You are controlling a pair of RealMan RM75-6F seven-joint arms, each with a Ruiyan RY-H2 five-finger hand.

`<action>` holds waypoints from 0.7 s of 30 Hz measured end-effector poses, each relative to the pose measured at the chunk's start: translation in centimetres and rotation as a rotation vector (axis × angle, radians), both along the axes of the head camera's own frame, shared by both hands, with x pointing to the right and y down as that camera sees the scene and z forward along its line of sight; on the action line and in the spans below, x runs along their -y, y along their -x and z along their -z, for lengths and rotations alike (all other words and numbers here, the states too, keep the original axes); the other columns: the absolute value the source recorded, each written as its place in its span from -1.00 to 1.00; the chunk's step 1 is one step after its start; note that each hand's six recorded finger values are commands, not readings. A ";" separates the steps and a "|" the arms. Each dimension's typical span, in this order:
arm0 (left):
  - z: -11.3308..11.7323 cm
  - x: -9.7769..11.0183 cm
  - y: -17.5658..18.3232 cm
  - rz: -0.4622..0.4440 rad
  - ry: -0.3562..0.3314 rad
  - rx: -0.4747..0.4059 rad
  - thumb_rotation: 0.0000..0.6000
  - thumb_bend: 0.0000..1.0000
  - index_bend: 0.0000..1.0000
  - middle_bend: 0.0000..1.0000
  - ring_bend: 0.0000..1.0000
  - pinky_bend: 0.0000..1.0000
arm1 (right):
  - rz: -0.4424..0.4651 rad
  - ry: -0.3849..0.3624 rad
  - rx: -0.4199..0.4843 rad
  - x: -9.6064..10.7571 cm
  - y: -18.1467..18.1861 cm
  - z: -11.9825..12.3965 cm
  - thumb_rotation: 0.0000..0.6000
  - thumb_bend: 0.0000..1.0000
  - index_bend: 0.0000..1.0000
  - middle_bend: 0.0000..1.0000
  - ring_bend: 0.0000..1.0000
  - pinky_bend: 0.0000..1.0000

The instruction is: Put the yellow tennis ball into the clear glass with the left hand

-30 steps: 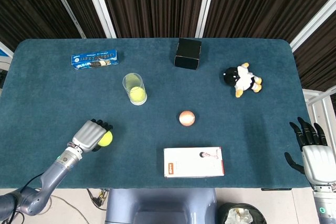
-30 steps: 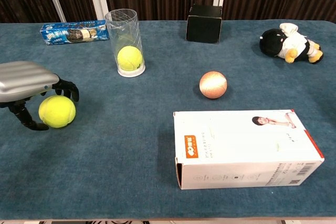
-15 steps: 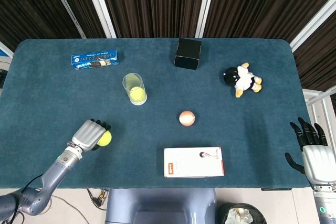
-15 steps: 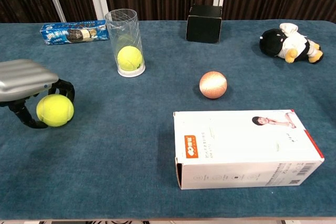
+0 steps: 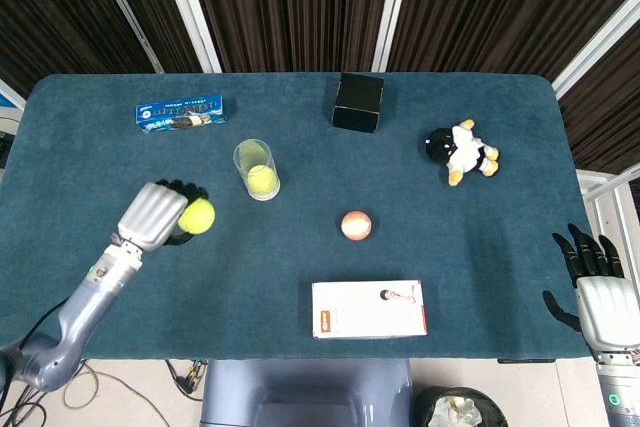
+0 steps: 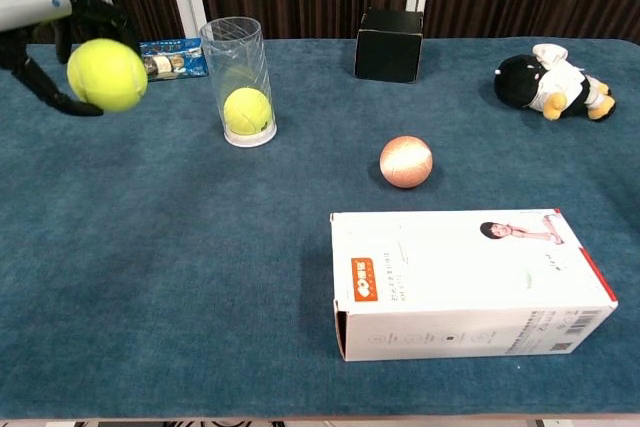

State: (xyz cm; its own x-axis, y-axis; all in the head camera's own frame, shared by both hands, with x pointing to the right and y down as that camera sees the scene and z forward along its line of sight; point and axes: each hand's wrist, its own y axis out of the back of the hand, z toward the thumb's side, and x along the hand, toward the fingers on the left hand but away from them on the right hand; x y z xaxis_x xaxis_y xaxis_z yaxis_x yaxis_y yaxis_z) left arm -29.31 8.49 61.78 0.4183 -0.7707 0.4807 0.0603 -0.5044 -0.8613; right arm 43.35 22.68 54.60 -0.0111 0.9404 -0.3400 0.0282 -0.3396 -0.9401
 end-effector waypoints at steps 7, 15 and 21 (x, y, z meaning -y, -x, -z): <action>2.1 5.1 -3.1 0.026 -0.006 -0.059 1.00 -0.48 -0.12 -0.06 -0.23 -0.06 | -0.001 0.003 -0.010 0.0 -0.1 -0.2 1.00 -0.30 -0.73 -0.93 -0.79 -0.89; 2.4 8.8 -7.1 0.032 -0.047 -0.033 1.00 -0.48 -0.12 -0.06 -0.23 -0.06 | -0.022 0.011 -0.038 0.2 -0.7 -0.7 1.00 -0.30 -0.74 -0.93 -0.79 -0.89; 1.6 10.3 -8.3 0.041 -0.076 0.021 1.00 -0.48 -0.12 -0.08 -0.23 -0.06 | -0.035 0.007 -0.048 0.4 -1.1 -0.8 1.00 -0.30 -0.74 -0.93 -0.79 -0.89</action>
